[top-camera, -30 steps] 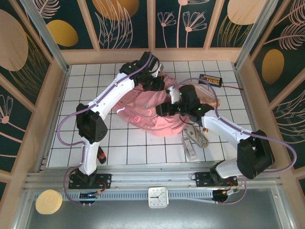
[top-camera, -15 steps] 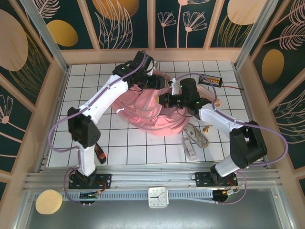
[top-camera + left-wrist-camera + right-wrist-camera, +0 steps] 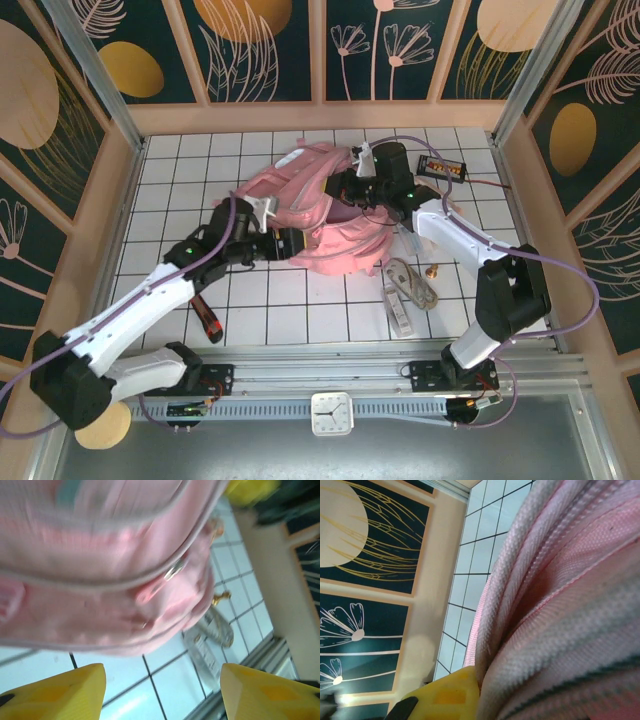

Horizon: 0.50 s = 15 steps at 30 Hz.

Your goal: Pack books, pencil case, and school supplies into a backpack

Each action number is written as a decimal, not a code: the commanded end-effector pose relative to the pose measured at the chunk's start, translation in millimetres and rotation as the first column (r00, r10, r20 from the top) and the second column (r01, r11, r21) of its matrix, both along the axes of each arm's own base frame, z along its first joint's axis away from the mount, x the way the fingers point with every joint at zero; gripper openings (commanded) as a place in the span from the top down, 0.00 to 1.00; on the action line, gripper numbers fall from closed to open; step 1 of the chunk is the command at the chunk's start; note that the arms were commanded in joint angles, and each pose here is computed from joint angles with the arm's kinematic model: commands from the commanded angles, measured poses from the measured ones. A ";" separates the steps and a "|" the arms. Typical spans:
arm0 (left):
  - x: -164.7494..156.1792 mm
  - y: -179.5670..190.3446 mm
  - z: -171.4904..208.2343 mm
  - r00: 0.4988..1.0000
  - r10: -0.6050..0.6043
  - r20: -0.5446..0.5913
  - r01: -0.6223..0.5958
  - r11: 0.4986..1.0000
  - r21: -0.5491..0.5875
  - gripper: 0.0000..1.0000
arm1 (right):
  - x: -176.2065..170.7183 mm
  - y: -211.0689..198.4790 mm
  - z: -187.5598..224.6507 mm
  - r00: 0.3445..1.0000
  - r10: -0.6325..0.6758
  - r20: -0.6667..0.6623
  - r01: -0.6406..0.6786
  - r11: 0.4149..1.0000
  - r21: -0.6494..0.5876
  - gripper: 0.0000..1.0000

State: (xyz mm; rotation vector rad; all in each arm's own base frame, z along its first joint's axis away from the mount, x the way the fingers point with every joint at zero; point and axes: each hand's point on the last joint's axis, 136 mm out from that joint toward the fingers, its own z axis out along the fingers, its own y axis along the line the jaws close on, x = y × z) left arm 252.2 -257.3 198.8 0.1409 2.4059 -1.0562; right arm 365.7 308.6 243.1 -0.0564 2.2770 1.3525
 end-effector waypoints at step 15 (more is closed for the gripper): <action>38.2 -62.7 -4.3 0.988 -0.147 -0.038 0.144 0.987 -0.073 0.41 | -2.8 12.7 80.9 0.989 0.041 0.143 -0.058 0.992 0.117 1.00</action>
